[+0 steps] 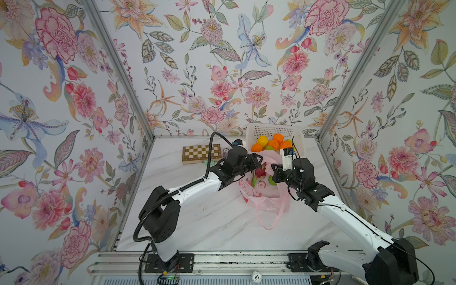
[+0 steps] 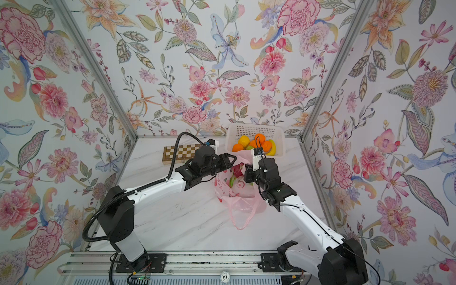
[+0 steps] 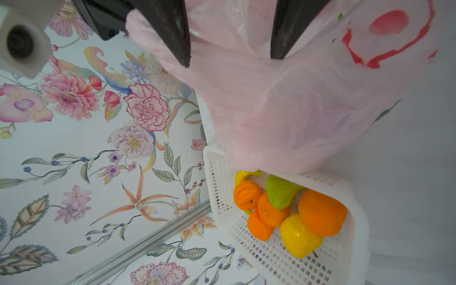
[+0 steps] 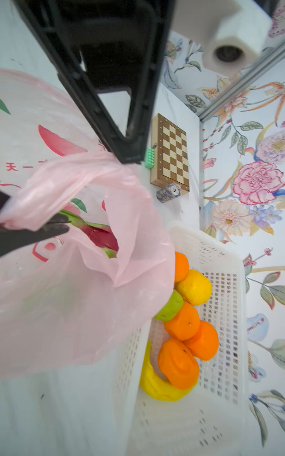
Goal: Untie the knot of the plastic bag and take out the fruit
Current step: Pick up the fruit from the plastic bag, then place the fruit in the basket.
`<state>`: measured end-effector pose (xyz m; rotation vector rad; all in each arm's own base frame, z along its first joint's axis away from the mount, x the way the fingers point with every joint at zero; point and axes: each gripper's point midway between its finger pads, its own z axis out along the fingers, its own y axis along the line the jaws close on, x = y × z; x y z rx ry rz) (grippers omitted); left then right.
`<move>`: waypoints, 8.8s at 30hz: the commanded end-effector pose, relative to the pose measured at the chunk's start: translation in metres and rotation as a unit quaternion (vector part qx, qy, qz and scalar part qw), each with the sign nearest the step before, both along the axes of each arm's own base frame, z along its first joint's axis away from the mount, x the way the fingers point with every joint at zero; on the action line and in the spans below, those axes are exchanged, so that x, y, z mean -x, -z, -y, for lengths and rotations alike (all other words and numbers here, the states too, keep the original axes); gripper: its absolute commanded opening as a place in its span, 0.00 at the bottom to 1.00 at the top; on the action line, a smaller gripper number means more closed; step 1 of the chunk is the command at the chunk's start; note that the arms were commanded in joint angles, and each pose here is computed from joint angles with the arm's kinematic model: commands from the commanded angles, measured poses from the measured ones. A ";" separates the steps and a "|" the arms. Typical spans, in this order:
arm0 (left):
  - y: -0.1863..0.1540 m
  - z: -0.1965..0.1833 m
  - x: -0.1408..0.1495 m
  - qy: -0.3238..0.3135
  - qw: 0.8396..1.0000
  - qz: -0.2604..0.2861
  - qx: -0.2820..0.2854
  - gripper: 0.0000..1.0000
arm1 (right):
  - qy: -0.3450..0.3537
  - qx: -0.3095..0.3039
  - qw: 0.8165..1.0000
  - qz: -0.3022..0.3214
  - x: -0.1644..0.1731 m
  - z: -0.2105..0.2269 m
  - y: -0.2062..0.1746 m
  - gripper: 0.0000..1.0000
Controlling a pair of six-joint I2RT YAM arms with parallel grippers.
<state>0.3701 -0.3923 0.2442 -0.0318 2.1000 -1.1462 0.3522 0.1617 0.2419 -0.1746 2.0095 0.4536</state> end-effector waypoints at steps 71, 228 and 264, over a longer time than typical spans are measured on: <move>0.127 0.040 -0.010 0.171 0.902 0.232 -0.321 0.00 | 0.057 -0.114 0.986 -0.105 -0.063 0.011 -0.043 0.01; -0.082 -0.048 -0.002 0.134 0.923 0.245 -0.264 0.99 | 0.225 -0.084 0.953 -0.186 -0.258 0.106 0.074 0.40; -0.039 -0.047 -0.033 0.129 0.966 0.127 -0.187 0.79 | 0.180 -0.078 0.971 -0.134 -0.164 0.087 -0.056 0.99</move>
